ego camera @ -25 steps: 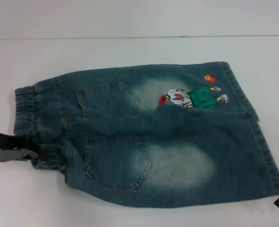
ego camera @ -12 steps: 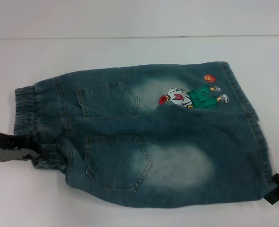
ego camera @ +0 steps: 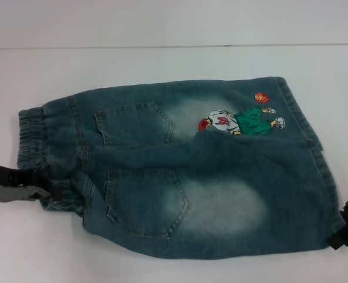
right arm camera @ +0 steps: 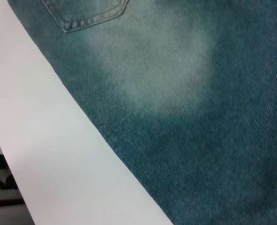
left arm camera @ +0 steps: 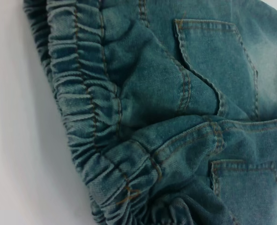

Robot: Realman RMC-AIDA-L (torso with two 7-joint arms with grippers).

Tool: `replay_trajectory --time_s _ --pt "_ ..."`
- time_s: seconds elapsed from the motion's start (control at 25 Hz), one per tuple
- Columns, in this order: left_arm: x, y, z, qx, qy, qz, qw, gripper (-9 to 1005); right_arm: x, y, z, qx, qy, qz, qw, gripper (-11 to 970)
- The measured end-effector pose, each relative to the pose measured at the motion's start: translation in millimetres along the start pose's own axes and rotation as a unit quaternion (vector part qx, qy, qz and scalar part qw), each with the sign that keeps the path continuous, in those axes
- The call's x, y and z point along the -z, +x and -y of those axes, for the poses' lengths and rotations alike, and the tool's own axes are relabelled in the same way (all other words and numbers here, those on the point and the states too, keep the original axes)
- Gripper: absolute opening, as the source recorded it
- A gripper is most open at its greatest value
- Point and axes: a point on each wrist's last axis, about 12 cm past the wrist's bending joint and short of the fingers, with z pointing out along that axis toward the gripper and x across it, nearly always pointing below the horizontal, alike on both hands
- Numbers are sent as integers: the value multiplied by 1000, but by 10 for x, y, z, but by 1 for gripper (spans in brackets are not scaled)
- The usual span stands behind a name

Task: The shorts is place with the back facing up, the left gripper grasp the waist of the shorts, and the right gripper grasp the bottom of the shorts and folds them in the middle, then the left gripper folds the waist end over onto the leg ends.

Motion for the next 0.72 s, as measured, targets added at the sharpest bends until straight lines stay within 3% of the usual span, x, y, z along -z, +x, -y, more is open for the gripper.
replay_trajectory --time_s 0.24,0.72 --pt "-10 -12 16 -2 2 -1 1000 82 -16 -16 -11 12 -1 -2 1000 675" --pt "-12 -30 33 -5 2 -1 1000 86 -26 -14 5 11 6 2 1000 293"
